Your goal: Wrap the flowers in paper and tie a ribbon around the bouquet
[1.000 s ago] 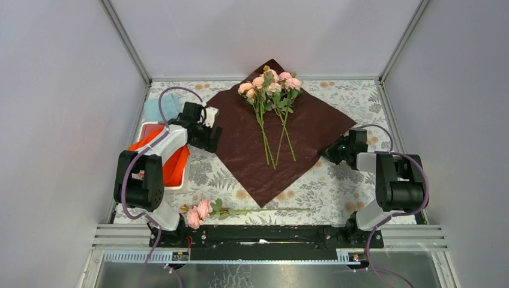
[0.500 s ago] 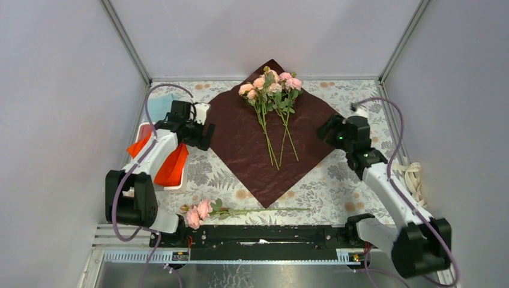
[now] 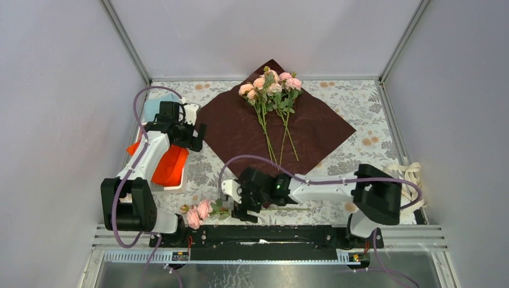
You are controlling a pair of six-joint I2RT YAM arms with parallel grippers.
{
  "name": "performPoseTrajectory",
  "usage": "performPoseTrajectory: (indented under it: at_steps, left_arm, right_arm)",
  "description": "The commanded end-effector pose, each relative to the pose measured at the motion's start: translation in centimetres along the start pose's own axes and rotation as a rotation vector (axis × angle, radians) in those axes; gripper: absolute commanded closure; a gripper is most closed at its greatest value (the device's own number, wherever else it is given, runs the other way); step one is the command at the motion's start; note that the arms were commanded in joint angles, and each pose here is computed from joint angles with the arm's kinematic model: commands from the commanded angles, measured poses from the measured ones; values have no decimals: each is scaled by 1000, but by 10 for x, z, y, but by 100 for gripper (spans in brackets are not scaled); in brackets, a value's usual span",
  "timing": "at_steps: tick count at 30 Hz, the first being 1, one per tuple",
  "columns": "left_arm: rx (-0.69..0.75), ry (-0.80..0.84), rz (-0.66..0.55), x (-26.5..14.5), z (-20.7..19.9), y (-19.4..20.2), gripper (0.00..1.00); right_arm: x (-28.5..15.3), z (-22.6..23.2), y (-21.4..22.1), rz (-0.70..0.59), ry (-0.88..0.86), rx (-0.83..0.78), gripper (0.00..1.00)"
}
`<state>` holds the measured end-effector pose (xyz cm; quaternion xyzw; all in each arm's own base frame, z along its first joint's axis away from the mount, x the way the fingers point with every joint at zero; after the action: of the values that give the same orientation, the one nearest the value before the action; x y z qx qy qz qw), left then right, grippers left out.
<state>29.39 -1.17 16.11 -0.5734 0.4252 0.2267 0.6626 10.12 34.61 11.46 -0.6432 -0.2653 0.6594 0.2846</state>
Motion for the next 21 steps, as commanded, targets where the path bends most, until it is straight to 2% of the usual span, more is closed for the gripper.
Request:
performPoseTrajectory:
  at_steps: [1, 4, 6, 7, 10, 13, 17, 19, 21]
  left_arm:
    - [-3, 50, -23, -6, -7, -2, 2]
    - [-8, 50, -20, -5, -7, -3, 1]
    - [-8, 52, -19, -4, -7, -3, 2]
    - [-8, 51, -20, -4, -7, -3, 2]
    - [1, 47, -26, -6, -7, -3, 1]
    - [17, 47, -45, -11, -7, -5, 2]
    - [8, 2, -78, -24, 6, -17, 1]
    - [-4, -37, -115, -35, 17, -28, 2]
    - [-12, -74, -152, -45, 27, -39, 2]
  right_arm:
    - [16, 6, -7, 21, -97, -151, 16]
    - [39, 10, 9, 105, -109, -142, 17]
    - [50, 8, 19, 144, -97, -117, 24]
    - [52, 7, 21, 155, -94, -110, 33]
    - [46, 7, 7, 128, -85, -87, 82]
    - [26, 14, -21, 61, -114, -47, 100]
    - [-24, 14, -73, -63, -145, 81, 100]
    - [-53, -3, -88, -157, -163, 226, 100]
    - [-86, -43, -93, -274, -77, 423, 100]
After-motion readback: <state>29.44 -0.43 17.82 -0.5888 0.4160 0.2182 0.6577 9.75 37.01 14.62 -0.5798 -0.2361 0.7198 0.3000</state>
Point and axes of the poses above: each gripper's point midway between its finger pads, its own x axis out along the fingers, its own z axis along the line the jaws close on, y = z × x, the point moved 6 cm from there along -x, back along the fingers, and after that the axes turned 1 degree about -x, right-handed, at the moved point
